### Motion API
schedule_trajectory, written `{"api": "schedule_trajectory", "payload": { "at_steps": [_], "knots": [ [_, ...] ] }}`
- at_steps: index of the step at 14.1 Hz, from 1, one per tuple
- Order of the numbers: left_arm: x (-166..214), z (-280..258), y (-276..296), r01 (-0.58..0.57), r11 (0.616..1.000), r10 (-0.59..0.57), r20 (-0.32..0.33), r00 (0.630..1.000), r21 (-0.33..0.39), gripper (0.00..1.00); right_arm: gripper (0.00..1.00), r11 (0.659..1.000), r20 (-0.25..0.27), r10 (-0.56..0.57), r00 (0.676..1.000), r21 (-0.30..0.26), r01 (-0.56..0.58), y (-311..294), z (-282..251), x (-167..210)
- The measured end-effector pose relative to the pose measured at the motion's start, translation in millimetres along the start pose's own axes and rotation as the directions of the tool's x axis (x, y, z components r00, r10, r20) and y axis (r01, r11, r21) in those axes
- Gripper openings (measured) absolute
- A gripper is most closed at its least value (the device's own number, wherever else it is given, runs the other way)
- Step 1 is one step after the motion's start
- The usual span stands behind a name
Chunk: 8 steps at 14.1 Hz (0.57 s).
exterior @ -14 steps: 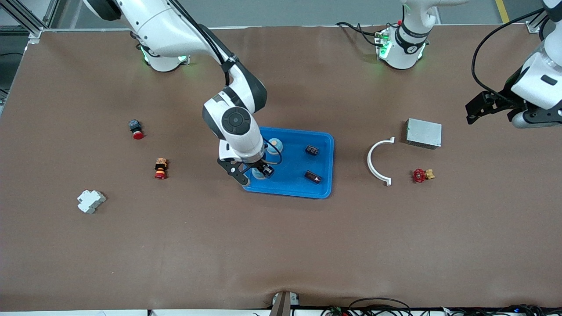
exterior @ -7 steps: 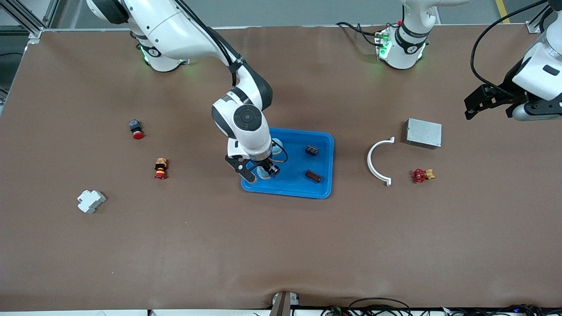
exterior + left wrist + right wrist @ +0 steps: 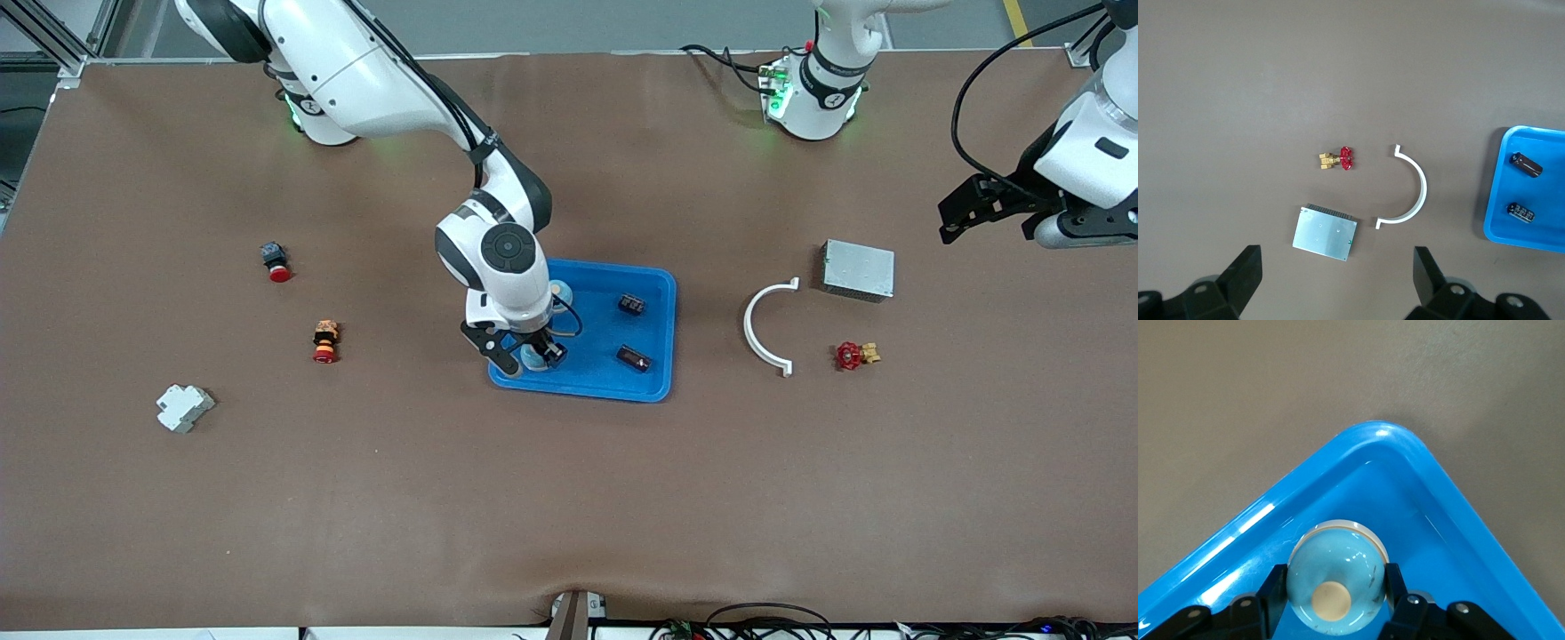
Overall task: Place electrolytic capacitor and blue bell in tray
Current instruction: 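Lower the bell into the tray and open the right gripper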
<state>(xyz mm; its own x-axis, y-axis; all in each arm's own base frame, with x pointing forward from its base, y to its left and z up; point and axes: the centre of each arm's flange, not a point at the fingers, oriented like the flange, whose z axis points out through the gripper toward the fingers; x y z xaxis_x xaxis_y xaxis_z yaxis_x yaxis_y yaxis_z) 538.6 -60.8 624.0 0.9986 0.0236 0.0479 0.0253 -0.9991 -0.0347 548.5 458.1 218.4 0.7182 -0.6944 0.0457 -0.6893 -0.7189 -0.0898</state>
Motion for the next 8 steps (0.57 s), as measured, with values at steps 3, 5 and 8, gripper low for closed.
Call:
{"api": "schedule_trajectory", "payload": {
  "at_steps": [3, 5, 8],
  "knots": [
    [-0.2, 0.2, 0.0, 0.000, 1.000, 0.000, 0.002, 1.000, 0.000, 1.00, 0.63, 1.000, 0.001, 0.002, 1.000, 0.012, -0.002, -0.5, 6.7, -2.1],
    [-0.5, 0.5, -0.1, 0.000, 1.000, 0.000, 0.005, 1.000, 0.001, 1.00, 0.63, 1.000, 0.003, 0.003, 1.000, 0.011, -0.003, 0.5, 13.7, -3.2],
    [-1.3, 0.3, 0.6, -0.001, 1.000, 0.001, 0.009, 1.000, 0.001, 1.00, 0.63, 1.000, -0.002, -0.001, 1.000, 0.001, 0.001, 2.6, 22.0, -4.1]
  ]
}}
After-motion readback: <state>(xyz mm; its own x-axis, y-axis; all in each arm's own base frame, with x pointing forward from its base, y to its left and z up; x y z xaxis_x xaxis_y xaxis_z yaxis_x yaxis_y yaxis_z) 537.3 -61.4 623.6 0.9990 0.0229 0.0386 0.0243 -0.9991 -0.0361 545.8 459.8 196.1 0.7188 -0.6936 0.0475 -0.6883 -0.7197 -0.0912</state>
